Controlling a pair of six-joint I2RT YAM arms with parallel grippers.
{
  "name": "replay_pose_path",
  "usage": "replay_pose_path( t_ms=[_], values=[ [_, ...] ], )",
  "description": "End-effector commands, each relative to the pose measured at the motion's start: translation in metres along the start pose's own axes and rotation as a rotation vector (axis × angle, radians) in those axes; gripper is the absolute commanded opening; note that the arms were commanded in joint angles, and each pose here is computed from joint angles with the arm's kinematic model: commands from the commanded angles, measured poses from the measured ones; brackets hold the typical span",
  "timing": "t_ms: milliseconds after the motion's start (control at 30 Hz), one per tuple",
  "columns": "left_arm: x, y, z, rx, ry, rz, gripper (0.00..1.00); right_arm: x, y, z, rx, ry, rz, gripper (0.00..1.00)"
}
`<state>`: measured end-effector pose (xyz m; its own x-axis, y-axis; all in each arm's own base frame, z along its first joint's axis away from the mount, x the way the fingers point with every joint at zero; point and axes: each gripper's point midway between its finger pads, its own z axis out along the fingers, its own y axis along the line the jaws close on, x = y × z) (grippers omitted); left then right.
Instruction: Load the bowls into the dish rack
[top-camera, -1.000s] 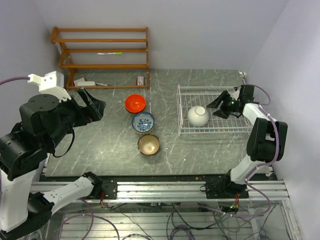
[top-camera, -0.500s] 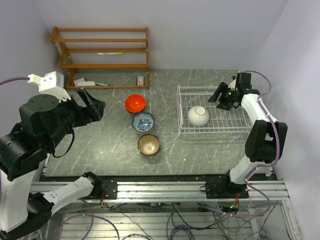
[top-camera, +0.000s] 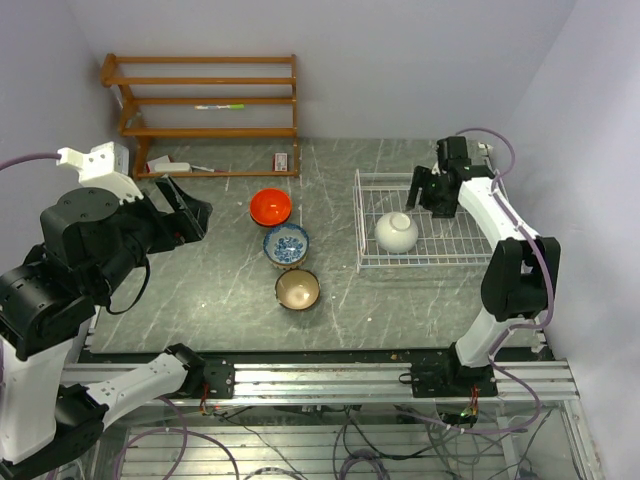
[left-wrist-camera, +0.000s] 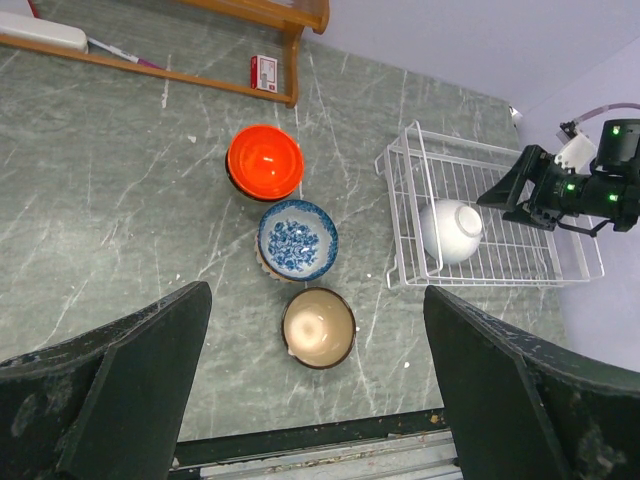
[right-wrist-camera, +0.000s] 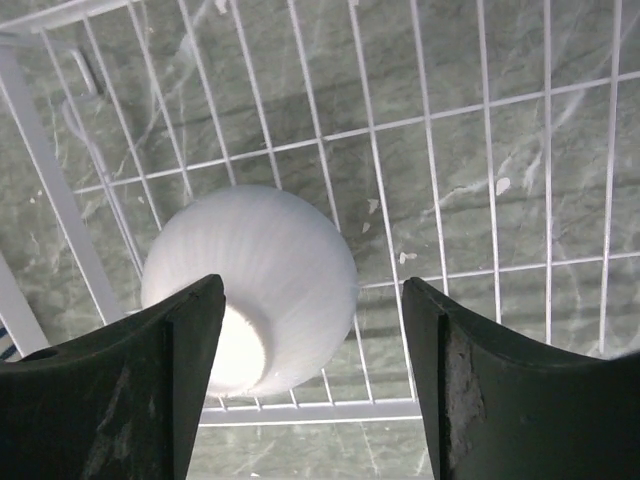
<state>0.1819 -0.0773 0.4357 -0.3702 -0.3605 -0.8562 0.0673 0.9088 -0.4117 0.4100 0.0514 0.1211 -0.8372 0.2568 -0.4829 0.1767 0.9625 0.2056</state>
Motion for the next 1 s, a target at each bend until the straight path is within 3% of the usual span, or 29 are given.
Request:
replay_pose_path(
  t_ms=[0,200,367,967],
  values=[
    [-0.003,0.0,-0.003,0.01,-0.017,-0.001,0.99,-0.012,0.015,-0.036,0.089,-0.079,-0.143,0.75],
    [-0.003,0.002,-0.004,0.007,-0.023,-0.003,0.99,-0.006,0.042,-0.055,0.068,-0.111,-0.225,0.93],
    [-0.002,0.003,-0.003,0.003,-0.025,0.0,0.99,0.005,0.04,-0.051,0.108,-0.06,-0.242,0.99],
    [0.001,0.009,-0.002,-0.018,-0.03,0.001,0.99,0.033,0.049,-0.02,0.113,0.073,-0.333,1.0]
  ],
)
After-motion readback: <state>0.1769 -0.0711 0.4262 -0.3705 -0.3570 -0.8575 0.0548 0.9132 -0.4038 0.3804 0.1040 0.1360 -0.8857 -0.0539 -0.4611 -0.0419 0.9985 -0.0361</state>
